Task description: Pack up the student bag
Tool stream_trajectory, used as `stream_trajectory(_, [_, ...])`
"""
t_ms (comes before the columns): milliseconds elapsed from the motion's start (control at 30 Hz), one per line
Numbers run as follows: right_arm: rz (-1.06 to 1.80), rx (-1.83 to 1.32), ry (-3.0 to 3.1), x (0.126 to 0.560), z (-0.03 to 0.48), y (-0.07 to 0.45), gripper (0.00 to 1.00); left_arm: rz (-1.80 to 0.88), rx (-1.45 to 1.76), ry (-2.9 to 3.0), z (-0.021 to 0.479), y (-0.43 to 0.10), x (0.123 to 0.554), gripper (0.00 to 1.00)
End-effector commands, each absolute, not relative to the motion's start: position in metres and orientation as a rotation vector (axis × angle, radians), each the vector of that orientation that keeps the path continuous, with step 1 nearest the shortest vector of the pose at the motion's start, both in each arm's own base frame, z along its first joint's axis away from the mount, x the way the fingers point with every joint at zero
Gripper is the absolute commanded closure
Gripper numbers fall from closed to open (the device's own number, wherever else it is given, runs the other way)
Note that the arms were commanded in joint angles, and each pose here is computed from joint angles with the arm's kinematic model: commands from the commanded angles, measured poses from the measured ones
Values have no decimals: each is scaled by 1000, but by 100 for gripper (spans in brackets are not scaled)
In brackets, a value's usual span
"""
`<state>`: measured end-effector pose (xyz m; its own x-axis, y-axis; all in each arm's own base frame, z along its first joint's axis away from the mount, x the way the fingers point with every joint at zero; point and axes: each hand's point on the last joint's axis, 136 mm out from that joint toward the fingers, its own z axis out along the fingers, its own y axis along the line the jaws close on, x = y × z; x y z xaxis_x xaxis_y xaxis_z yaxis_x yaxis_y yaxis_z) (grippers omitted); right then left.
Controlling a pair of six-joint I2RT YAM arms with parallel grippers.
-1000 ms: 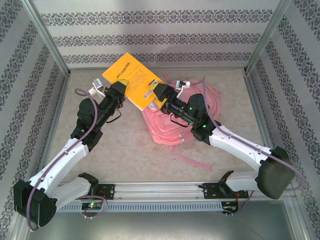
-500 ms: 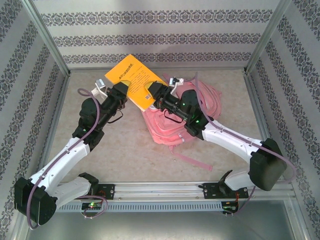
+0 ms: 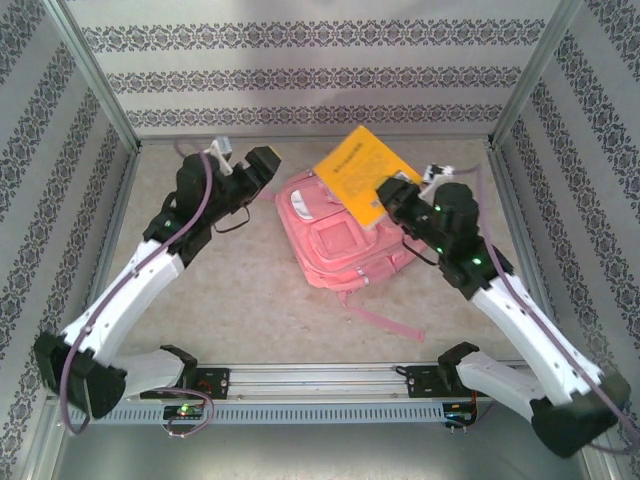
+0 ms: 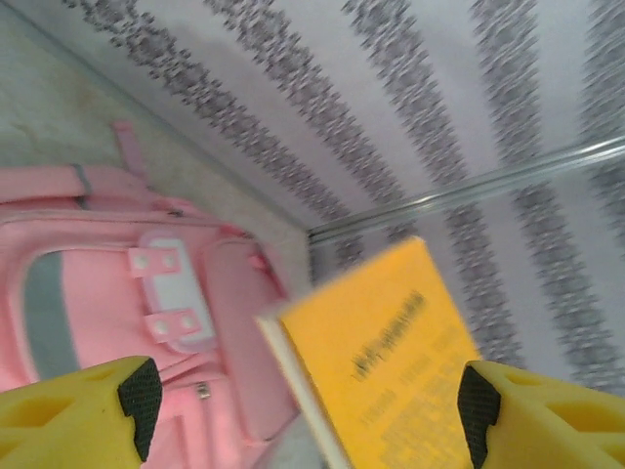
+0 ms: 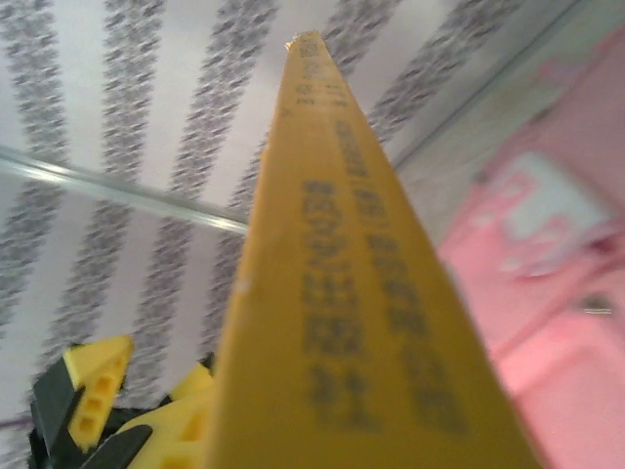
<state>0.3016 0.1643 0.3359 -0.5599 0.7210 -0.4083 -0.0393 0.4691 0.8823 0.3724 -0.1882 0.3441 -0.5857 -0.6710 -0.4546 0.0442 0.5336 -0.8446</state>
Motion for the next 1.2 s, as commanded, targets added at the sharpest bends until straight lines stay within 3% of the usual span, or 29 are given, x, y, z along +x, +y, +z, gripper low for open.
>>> stream_trajectory(0, [807,556,2001,275,314,108,100,-885,-347,2335,267,-203,371,20])
stream_trajectory(100, [622,602,2037,259,304,68,100,-796,-272,2452,254,-233,374,21])
stream_trajectory(233, [421,666,2045,241,297,28,100,-964,-202,2520,239,-304,365,22])
stream_trajectory(400, [286,641,1996,234,314,8,100,-1091,54,2673,206,-404,328,23])
stream_trajectory(533, [249,596,1982,237,325,8,100,-1172,84,2762,178,-430,315,24])
stream_trajectory(867, [224,558,1981,239,327,9,100,-742,-99,2960,118,-320,312,21])
stream_trajectory(1167, [226,521,1992,244,328,15,100,-440,-282,2936,133,-185,310,21])
